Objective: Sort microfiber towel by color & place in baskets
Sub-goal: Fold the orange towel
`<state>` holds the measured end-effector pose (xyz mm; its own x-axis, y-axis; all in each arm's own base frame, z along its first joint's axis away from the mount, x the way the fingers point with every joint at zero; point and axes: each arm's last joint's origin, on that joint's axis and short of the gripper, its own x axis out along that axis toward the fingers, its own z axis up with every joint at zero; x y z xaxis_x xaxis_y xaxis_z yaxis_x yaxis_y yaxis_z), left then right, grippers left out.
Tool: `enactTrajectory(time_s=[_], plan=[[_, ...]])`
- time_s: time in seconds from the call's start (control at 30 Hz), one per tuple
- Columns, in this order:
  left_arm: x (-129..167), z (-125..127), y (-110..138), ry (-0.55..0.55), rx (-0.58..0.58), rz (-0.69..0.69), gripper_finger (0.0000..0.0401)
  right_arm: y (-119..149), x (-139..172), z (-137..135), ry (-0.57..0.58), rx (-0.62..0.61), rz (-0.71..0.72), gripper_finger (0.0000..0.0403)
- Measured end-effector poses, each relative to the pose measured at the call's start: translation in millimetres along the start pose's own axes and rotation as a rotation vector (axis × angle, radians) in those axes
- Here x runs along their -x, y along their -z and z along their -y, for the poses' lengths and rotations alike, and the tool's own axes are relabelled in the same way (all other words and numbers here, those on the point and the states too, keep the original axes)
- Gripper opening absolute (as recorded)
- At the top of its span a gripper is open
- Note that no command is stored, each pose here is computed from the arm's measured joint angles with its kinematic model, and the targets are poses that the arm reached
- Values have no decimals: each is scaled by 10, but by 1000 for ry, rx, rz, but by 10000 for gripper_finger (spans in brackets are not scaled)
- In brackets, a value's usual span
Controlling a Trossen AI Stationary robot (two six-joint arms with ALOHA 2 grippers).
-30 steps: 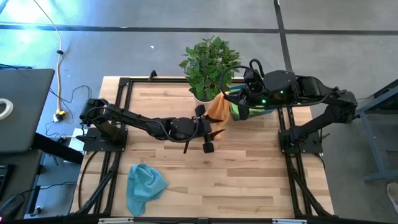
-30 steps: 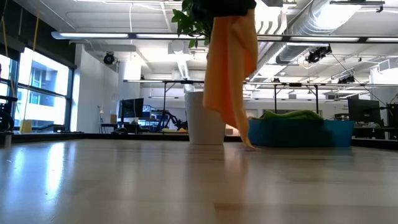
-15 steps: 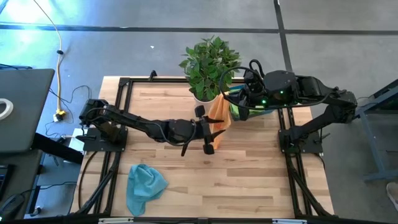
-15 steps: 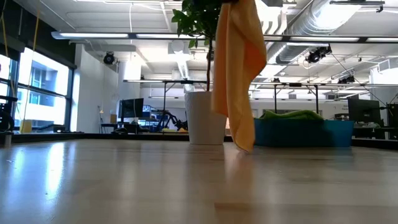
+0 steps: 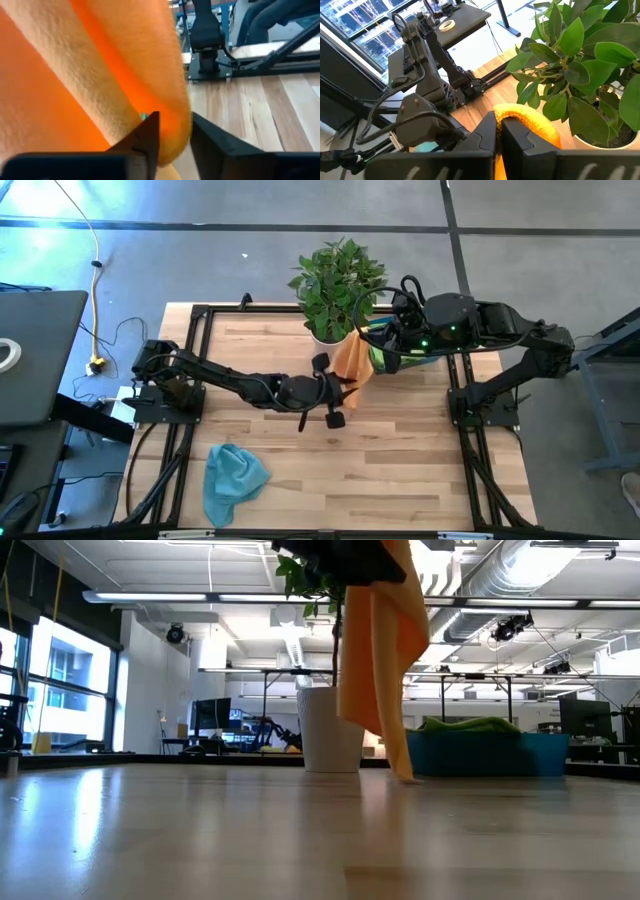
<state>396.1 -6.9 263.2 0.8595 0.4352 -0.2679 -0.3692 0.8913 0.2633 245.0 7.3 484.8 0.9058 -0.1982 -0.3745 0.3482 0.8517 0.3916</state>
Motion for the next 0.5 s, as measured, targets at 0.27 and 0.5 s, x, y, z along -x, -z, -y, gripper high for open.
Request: enactTrajectory(time_s=[0.27, 0.5], plan=[[41, 7, -83, -4, 18, 55, 11, 23, 1, 21, 33, 19, -17, 0], [138, 199, -35, 63, 29, 2, 2, 170, 20, 139, 191, 52, -143, 1]])
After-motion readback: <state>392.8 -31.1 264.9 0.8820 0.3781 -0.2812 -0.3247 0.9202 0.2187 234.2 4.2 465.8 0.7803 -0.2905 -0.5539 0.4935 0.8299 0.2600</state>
